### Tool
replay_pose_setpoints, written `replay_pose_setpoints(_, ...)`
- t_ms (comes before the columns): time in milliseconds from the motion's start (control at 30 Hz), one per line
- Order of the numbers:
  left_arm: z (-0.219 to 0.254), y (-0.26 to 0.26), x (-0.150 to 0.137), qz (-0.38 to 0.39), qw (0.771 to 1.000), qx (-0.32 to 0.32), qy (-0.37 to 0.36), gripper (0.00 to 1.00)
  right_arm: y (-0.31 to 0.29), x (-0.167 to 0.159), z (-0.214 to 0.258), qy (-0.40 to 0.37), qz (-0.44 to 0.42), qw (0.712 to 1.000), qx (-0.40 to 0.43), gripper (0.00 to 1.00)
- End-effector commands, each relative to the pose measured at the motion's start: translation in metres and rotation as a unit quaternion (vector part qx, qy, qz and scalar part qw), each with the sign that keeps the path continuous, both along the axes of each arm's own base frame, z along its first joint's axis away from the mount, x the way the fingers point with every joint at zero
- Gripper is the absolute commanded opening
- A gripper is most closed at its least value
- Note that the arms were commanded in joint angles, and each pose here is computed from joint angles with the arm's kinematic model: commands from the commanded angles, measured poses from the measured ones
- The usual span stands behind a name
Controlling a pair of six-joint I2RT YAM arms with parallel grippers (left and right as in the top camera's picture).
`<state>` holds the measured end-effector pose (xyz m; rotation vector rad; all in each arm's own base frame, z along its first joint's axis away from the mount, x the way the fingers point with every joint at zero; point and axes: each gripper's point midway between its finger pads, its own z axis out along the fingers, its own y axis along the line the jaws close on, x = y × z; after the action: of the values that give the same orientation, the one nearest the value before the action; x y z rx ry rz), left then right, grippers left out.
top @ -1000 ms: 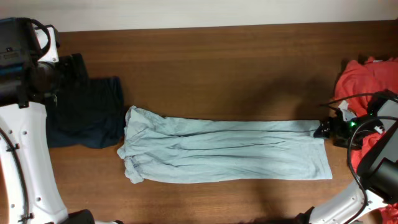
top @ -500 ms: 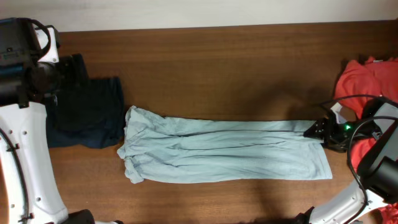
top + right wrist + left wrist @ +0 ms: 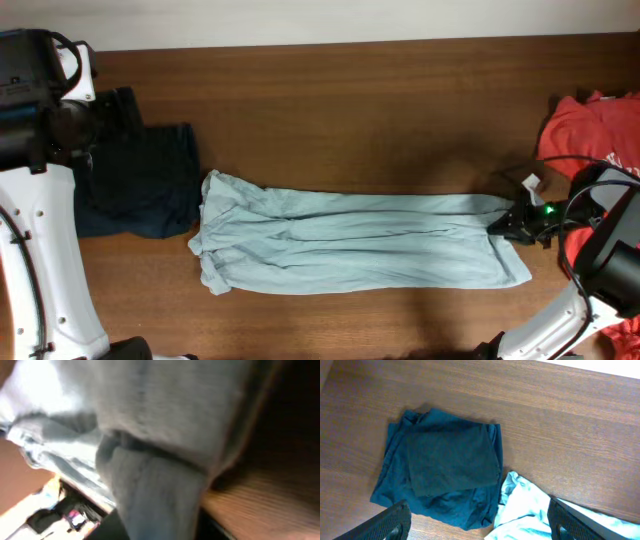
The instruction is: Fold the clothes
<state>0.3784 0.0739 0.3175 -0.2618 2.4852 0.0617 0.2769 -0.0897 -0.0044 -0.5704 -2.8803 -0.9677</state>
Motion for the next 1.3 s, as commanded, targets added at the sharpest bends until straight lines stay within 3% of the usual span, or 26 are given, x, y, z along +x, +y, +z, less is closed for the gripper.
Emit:
replay_pose_setpoints(0,0.005,-0.001,0.000,-0.005,1.000,0.000,-0.009,0.87,-0.047,0.003,-0.006,0.047,-0.007,0.990,-0.130,0.04)
replay_pose_setpoints(233,0.029,-0.002,-0.004,-0.005,0.999,0.008,-0.048,0.87,-0.114,0.058,0.091,-0.033,-0.078,0.956,-0.282,0.04)
replay_pose_setpoints(433,0.053,-0.009,-0.015,-0.016,0.996,0.003,-0.085,0.87,-0.117,0.074,0.158,-0.037,-0.062,0.930,-0.360,0.04)
replay_pose_setpoints(633,0.071,-0.015,-0.026,-0.023,0.993,0.002,-0.113,0.87,-0.047,0.088,0.183,-0.045,-0.001,0.931,-0.363,0.04)
replay_pose_setpoints(867,0.091,-0.019,-0.043,-0.024,0.990,0.009,-0.142,0.87,0.061,0.077,0.182,-0.010,0.105,0.915,-0.391,0.04)
replay_pose_setpoints(900,0.093,-0.019,-0.045,-0.024,0.989,0.009,-0.145,0.91,0.072,0.075,0.182,-0.010,0.113,0.913,-0.393,0.04)
replay_pose_setpoints(1267,0.104,-0.021,-0.055,-0.025,0.986,0.013,-0.162,0.93,0.199,0.054,0.164,-0.054,0.228,0.892,-0.386,0.04)
